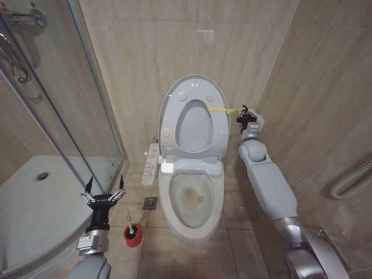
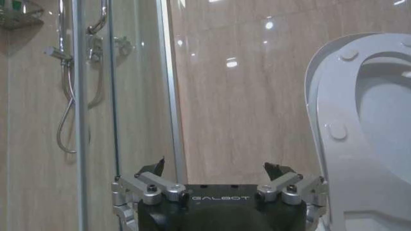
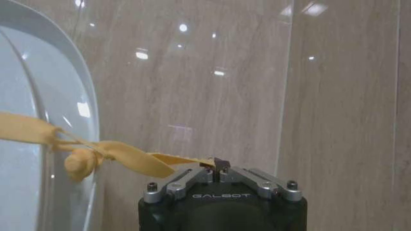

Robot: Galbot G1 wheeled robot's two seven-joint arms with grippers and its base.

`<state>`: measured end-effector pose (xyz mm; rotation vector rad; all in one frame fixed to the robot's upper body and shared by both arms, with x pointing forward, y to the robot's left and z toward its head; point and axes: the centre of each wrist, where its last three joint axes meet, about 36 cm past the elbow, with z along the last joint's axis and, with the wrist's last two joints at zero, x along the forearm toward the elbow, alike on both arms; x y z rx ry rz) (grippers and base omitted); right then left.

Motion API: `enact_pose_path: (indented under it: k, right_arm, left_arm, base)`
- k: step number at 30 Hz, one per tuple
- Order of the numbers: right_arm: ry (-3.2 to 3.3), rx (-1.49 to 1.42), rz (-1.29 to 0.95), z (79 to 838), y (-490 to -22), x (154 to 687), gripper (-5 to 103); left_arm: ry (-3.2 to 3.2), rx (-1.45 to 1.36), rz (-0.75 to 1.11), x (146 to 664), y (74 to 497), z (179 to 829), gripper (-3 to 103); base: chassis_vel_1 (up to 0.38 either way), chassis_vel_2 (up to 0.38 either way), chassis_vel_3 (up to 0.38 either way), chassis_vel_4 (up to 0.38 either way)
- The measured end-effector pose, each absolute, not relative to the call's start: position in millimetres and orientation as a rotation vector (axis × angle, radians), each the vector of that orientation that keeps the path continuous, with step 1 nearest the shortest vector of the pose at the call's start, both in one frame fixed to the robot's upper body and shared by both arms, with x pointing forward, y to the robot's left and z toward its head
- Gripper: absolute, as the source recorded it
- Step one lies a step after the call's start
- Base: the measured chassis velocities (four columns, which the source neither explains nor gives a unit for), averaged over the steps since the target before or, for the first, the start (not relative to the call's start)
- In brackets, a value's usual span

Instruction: Open the toilet lid, clean the toilet bowl with a toilet brush, close the toilet lid, and flush.

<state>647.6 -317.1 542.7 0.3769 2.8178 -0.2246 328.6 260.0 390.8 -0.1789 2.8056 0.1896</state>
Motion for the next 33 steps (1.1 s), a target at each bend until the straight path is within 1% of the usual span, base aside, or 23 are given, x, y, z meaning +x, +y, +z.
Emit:
enact_pose_path:
  k: [11,18,19,25,26,32,33]
  right_arm:
    - [2.833,0.392,-0.247,531.1,-330.0,628.0,1]
    - [2.841,0.37,-0.267,527.5,-329.3,612.7,1]
    - [2.844,0.363,-0.265,527.5,-328.4,609.7,-2]
    - [2.842,0.321,-0.261,526.9,-322.0,595.9,-2]
    - [2.84,0.309,-0.261,526.4,-319.2,592.5,24]
    - [2.841,0.261,-0.253,523.5,-304.7,579.2,24]
    - [2.844,0.253,-0.25,521.6,-301.8,577.5,51]
  left_arm:
    - [2.806,-0.179,0.19,328.7,260.0,390.9,100]
    - [2.805,-0.179,0.19,328.7,260.0,390.9,100]
    - [2.806,-0.179,0.19,328.7,260.0,390.8,100]
    - [2.806,-0.179,0.19,328.7,259.9,390.9,100]
    - [2.806,-0.179,0.19,328.7,259.9,390.8,100]
    - [2.806,-0.179,0.19,328.6,260.0,390.8,100]
    - [2.806,-0.179,0.19,328.7,260.0,390.8,100]
  base:
    - [0.0,0.0,0.0,0.0]
    - [0.0,0.0,0.0,0.0]
    - [0.0,0.0,0.0,0.0]
    - [0.0,0.0,0.0,0.0]
    - [0.0,0.0,0.0,0.0]
    - [0.0,0.0,0.0,0.0]
    - [0.0,0.0,0.0,0.0]
